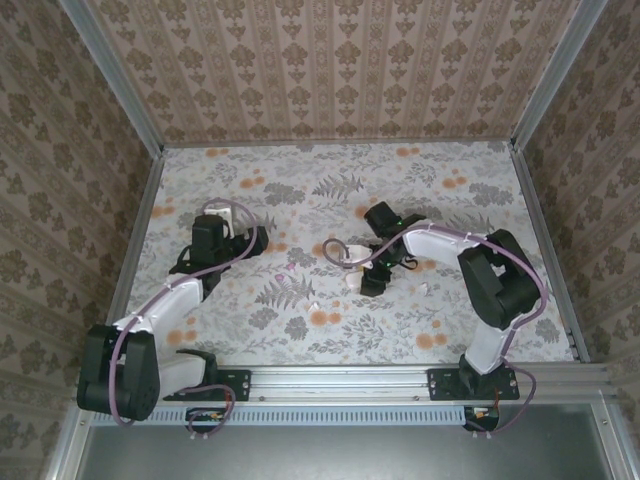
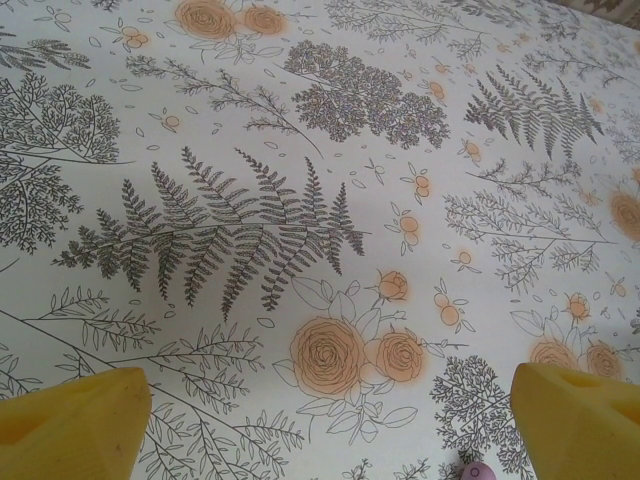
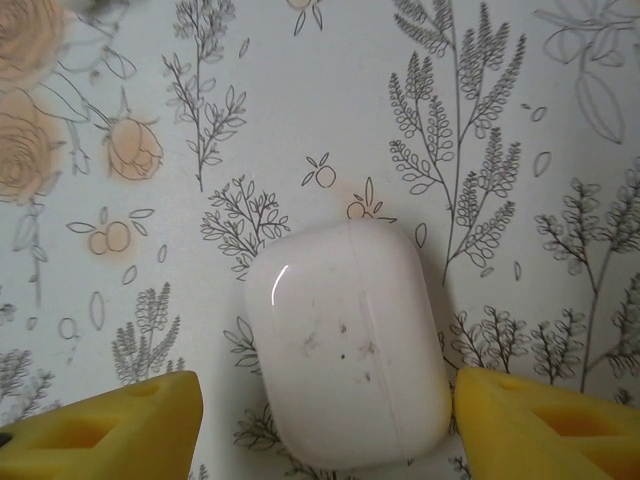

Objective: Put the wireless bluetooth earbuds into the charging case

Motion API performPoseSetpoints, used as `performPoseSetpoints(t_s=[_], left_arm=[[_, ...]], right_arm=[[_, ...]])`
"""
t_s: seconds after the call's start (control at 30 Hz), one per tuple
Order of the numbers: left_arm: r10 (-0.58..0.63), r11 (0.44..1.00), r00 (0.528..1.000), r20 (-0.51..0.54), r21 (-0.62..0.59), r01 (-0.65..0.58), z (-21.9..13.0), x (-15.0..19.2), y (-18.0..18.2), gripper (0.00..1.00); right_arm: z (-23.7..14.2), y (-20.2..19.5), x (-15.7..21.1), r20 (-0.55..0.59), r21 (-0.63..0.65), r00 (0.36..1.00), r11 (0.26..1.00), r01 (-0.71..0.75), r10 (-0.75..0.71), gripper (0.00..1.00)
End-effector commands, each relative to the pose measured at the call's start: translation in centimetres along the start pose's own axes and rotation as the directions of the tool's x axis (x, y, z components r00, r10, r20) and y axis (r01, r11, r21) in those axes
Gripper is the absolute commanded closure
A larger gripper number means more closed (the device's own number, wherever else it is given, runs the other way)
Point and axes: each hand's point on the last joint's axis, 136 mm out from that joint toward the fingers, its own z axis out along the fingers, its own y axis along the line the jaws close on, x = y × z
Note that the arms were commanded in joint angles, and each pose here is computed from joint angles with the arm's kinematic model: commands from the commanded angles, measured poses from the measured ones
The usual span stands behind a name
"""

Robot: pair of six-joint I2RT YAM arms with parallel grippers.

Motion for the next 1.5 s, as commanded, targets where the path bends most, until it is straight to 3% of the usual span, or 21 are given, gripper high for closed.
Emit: performPoseSetpoints(t_s=[0.0,0.17,0.33,0.67,0.83,0.97,1.07,1.2,1.33,1.47], left_arm=[[0.010,1.000,0.999,0.030,-0.006,-0.010,-0.1,-0.6,0.1,0.05],[0.021,1.000,1.000,0.023,-0.014,-0.021,-0.1,-0.5,0.4,0.04],[0.014,1.000,1.000,0.023,-0.024,-0.013,-0.2,-0.3,0.8,0.03],[0.011,1.000,1.000,0.027,-0.015,-0.010,-0.2,-0.5,0.7,0.03],[0.008,0.999,1.000,0.019,0.036,-0.008,0.0,-0.8,-0.3,0.03],[-0.008,0.987,1.000,0.009,0.159,0.007,0.1,-1.2,-2.7,0.07],[-0.002,0.952,1.000,-0.006,0.305,0.004,0.0,-1.6,-6.0,0.11],[0.036,0.867,0.999,-0.028,0.498,-0.018,-0.6,-2.2,-11.4,0.14],[0.094,0.734,0.994,-0.058,0.679,-0.030,-2.2,-2.7,-16.9,0.15],[0.163,0.626,0.983,-0.079,0.779,-0.041,-3.6,-2.3,-20.7,0.15]], right_arm=[[0.8,-1.1,0.1,-0.062,0.050,0.994,0.995,0.088,-0.085,0.29],[1.4,-1.5,-0.2,-0.086,0.044,0.990,0.992,0.118,-0.114,0.30],[2.0,-1.0,0.4,-0.109,0.038,0.985,0.990,0.136,-0.131,0.43],[2.0,-1.7,0.4,-0.070,0.107,0.989,0.985,0.138,-0.131,0.58],[1.0,-1.9,-0.7,-0.017,0.143,0.992,0.982,0.126,-0.125,0.61],[-1.9,-3.1,-2.6,0.049,0.263,0.991,0.958,0.111,-0.128,0.63],[-5.1,-3.2,-4.5,0.117,0.338,0.980,0.935,0.112,-0.159,0.63],[-9.0,-3.2,-6.5,0.201,0.446,0.957,0.889,0.102,-0.211,0.63],[-12.9,-3.2,-7.7,0.237,0.551,0.935,0.829,0.095,-0.265,0.62],[-15.1,-3.1,-8.3,0.238,0.609,0.923,0.787,0.101,-0.303,0.62]])
